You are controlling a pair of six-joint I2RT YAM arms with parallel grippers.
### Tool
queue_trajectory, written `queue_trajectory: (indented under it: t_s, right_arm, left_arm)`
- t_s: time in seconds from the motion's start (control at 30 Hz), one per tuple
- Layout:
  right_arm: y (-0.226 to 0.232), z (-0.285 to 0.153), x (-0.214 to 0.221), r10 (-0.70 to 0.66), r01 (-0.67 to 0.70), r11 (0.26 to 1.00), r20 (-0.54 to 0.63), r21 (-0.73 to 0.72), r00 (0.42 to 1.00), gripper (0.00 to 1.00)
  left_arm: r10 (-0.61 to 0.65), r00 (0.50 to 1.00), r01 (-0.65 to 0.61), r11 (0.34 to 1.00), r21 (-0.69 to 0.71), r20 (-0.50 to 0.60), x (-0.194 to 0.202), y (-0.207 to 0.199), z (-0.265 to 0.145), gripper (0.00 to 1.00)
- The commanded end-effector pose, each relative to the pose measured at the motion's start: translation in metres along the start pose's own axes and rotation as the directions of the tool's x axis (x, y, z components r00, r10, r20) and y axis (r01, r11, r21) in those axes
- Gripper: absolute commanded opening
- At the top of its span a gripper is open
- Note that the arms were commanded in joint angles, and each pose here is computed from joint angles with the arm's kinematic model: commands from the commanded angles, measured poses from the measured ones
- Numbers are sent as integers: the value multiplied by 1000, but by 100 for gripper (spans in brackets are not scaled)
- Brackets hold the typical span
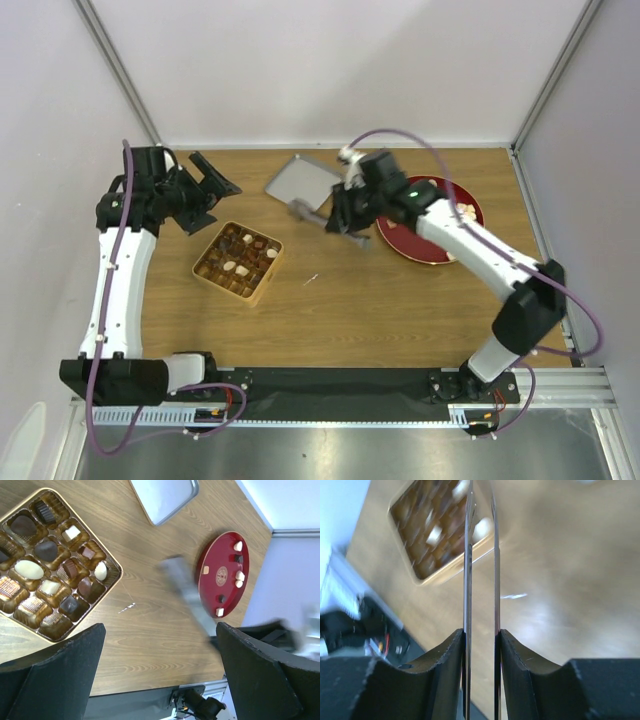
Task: Pack the chocolate
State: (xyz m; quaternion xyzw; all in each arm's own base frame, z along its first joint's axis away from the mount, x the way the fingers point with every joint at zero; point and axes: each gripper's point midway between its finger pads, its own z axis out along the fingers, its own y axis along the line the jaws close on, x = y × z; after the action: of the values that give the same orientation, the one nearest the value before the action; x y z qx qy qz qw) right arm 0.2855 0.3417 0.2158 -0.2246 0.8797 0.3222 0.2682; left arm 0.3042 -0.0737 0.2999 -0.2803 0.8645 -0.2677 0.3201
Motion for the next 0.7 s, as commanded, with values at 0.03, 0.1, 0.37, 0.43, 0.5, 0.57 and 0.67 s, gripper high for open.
queue_trajectory:
  t_s: [0.03, 0.1, 0.37, 0.43, 0.5, 0.57, 0.67]
  right_arm:
    - [-36, -72, -35, 62, -78, 991, 137, 110, 989, 39]
    - [-66, -86, -32, 90, -119, 969, 142, 215, 986, 38]
    - [-168, -115, -25, 204, -266, 850, 183, 454, 962, 38]
    - [-191, -121, -23, 203, -284, 789, 204, 545, 958, 38]
    - [-214, -128, -25, 224, -326, 721, 240, 611, 945, 38]
    - [-235, -128, -26, 266, -368, 669, 254, 645, 930, 38]
    - [-255, -133, -23, 271, -353, 620, 231, 701, 934, 38]
  left_arm:
    - [-6, 1000, 6, 1000, -13, 28, -12, 4, 13, 100]
    - [-19, 1000, 19, 999, -36, 9, -13, 9, 24, 100]
    - [29, 998, -24, 995, -98, 54, -51, 7, 54, 100]
    - [27, 996, -16, 992, -127, 90, -65, 8, 59, 100]
    - [20, 992, 0, 986, -164, 121, -78, 11, 68, 100]
    - [43, 992, -22, 985, -171, 120, -83, 8, 80, 100]
    - [51, 998, -42, 981, -190, 43, -76, 0, 114, 100]
